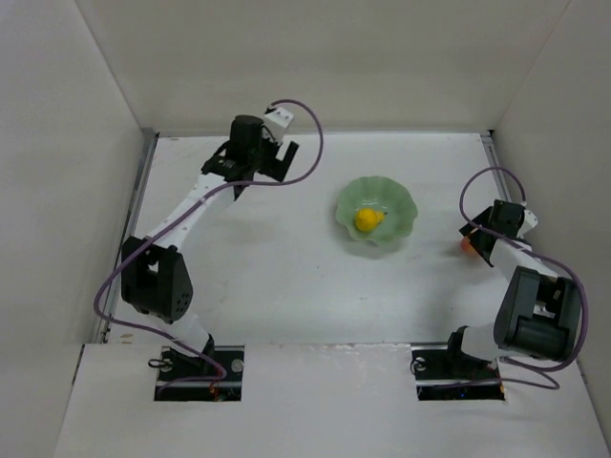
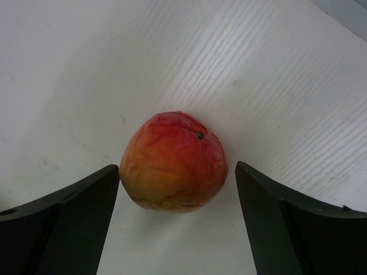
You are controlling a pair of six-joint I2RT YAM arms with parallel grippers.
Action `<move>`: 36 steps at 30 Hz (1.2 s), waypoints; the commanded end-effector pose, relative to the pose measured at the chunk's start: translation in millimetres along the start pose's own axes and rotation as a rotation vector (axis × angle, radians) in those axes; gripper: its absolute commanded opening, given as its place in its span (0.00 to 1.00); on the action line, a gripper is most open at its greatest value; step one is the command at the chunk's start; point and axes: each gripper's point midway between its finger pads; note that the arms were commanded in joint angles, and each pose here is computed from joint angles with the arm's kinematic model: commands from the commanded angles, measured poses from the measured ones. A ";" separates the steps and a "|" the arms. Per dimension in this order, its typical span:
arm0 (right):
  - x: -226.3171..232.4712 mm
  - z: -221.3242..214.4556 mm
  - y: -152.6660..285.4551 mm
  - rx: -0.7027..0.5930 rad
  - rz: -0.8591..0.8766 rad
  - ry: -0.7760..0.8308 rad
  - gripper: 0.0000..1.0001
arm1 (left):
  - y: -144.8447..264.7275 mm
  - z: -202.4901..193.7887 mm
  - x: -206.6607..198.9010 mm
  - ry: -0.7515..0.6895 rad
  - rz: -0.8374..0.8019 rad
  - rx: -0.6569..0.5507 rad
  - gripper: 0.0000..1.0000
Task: Place and organize the fake fruits in the fruit bowl
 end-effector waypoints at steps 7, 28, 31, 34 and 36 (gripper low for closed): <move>17.7 55.7 9.8 -0.161 0.039 0.037 0.25 | 56.9 -83.7 104.3 0.175 0.215 0.116 1.00; 288.3 16.2 95.6 -0.215 0.529 0.349 0.39 | 87.2 -103.5 144.1 0.317 0.271 0.097 1.00; 292.7 16.3 92.1 -0.214 0.522 0.359 0.61 | 89.9 -102.4 143.5 0.317 0.268 0.087 1.00; 292.6 27.3 107.2 -0.250 0.547 0.355 1.00 | 91.6 -102.4 142.1 0.314 0.258 0.083 1.00; 289.8 38.6 123.5 -0.285 0.569 0.347 1.00 | 92.6 -103.0 143.0 0.325 0.259 0.078 1.00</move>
Point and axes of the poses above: each gripper's point midway between its finger pads, its own y axis back along the fingers, its own x axis along the line the jaws close on, z = x × y, and after that the axes turned 13 degrees about y, right-handed
